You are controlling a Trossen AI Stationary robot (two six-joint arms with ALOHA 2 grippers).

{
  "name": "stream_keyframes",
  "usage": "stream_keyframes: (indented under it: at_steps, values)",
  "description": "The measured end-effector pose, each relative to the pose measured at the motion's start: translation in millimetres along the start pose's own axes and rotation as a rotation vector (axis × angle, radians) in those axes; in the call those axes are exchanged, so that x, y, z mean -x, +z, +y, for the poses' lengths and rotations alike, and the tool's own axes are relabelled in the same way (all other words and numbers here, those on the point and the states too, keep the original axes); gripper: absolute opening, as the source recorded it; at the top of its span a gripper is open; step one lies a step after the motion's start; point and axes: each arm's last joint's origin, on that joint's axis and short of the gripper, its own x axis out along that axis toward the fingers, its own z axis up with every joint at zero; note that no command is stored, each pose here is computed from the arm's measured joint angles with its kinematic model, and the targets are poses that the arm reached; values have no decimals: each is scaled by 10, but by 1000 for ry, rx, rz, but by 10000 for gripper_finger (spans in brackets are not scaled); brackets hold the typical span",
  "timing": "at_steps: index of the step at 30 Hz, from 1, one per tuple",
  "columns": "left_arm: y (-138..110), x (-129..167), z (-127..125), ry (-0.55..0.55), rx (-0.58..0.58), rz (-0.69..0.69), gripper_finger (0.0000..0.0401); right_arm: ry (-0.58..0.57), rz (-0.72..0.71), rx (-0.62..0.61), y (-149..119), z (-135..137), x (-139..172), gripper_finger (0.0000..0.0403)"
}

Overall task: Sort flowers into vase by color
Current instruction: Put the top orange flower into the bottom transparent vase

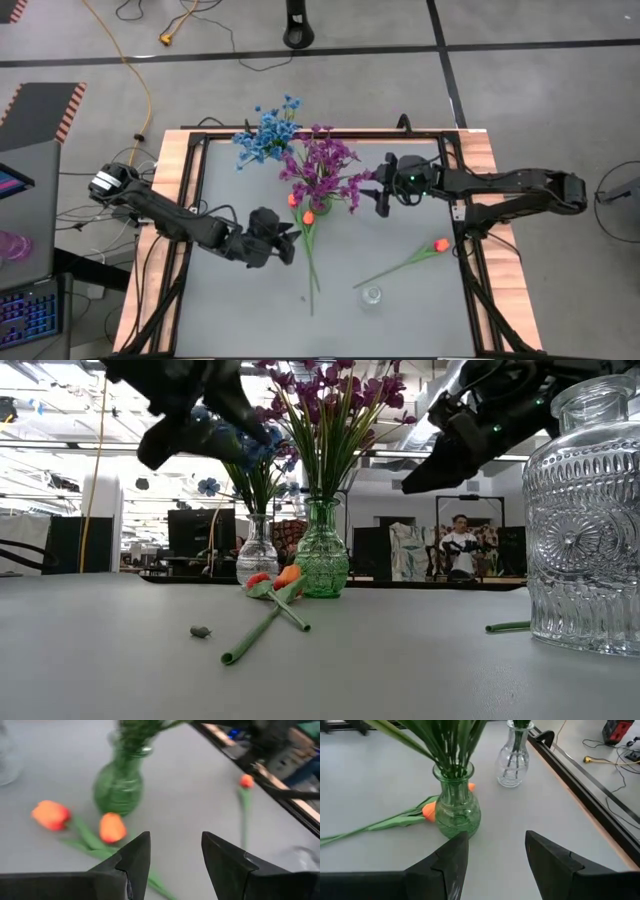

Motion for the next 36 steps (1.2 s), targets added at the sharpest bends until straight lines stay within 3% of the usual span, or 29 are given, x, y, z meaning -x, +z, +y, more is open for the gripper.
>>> stream_keyframes:
  at_steps: [21, 31, 36]
  values:
    - [-202, -968, 536, 329, 77, 195, 164, 64, 1, 29, 2, 165, 3, 224]
    - [-149, -1056, 612, 351, 118, 188, 164, 64, 0, 29, 2, 165, 2, 224]
    - [-253, -1171, 621, 336, 138, 211, 164, 64, -1, 31, 3, 166, 2, 224]
